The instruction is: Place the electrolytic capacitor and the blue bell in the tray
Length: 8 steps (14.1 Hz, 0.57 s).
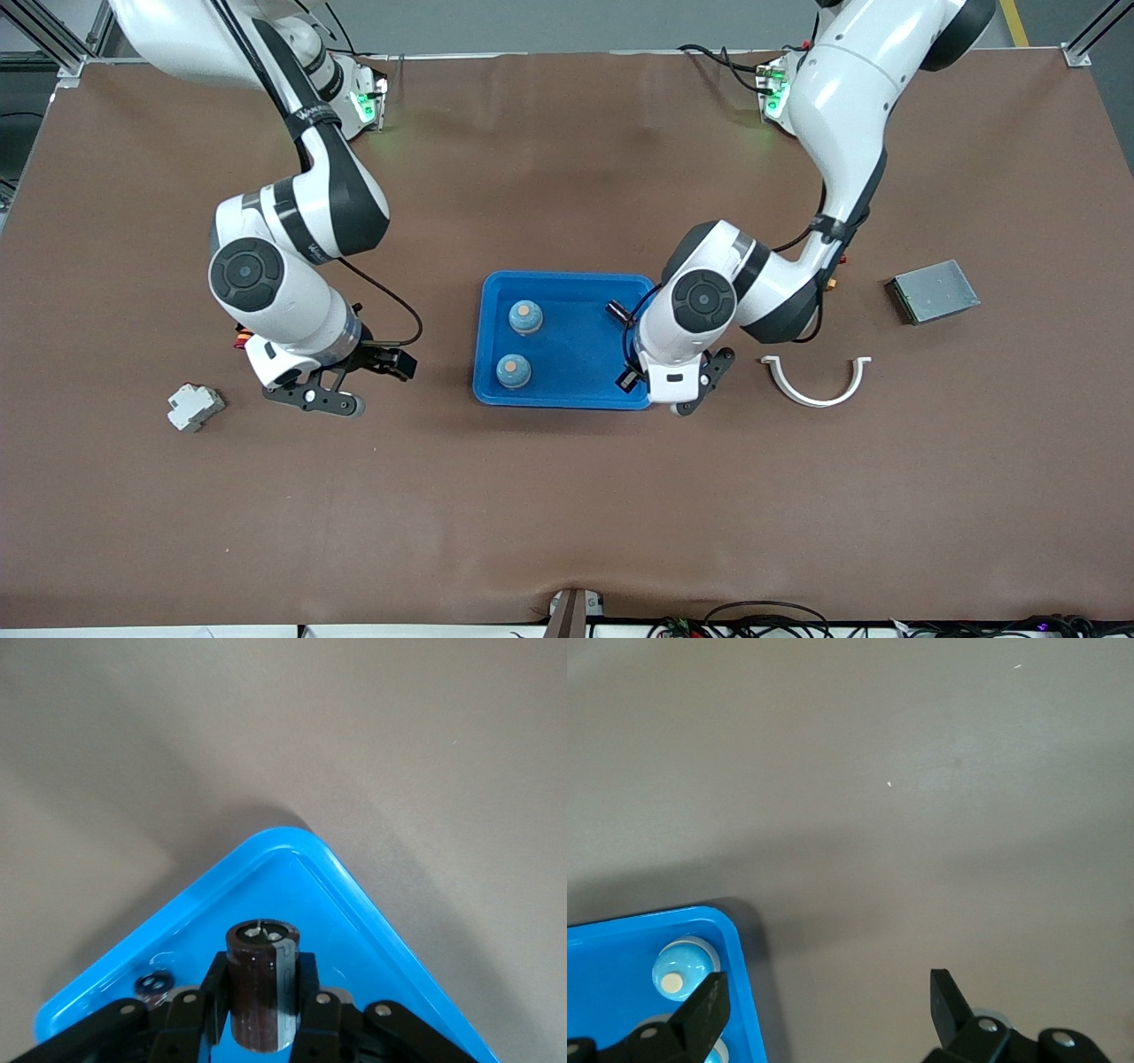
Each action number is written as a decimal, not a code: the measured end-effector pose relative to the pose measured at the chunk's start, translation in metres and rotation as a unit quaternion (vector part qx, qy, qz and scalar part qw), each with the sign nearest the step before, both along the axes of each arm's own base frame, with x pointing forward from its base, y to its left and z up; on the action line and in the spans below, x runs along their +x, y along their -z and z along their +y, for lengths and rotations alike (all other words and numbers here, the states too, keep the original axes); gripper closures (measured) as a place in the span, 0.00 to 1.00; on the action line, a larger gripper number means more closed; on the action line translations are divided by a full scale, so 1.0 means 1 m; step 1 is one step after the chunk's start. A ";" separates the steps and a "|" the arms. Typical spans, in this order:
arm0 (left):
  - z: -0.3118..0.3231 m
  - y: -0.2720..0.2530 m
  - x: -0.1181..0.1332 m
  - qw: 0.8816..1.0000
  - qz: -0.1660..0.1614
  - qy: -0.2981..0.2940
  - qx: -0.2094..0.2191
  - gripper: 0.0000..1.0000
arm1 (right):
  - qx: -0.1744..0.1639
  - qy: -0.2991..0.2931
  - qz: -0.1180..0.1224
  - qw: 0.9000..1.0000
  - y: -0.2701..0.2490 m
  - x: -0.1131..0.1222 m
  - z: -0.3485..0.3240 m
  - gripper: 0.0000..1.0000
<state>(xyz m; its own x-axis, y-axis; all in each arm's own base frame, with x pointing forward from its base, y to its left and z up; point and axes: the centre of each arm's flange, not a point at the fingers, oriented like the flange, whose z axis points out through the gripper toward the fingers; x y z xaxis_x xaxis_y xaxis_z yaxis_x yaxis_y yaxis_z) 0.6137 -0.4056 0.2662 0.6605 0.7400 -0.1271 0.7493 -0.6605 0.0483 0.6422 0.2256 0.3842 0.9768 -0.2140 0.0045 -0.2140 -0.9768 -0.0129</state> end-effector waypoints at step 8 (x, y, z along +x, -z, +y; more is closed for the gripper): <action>-0.016 0.038 -0.011 1.000 0.010 0.005 -0.001 0.67 | -0.001 -0.054 -0.020 0.998 -0.066 0.014 -0.112 0.00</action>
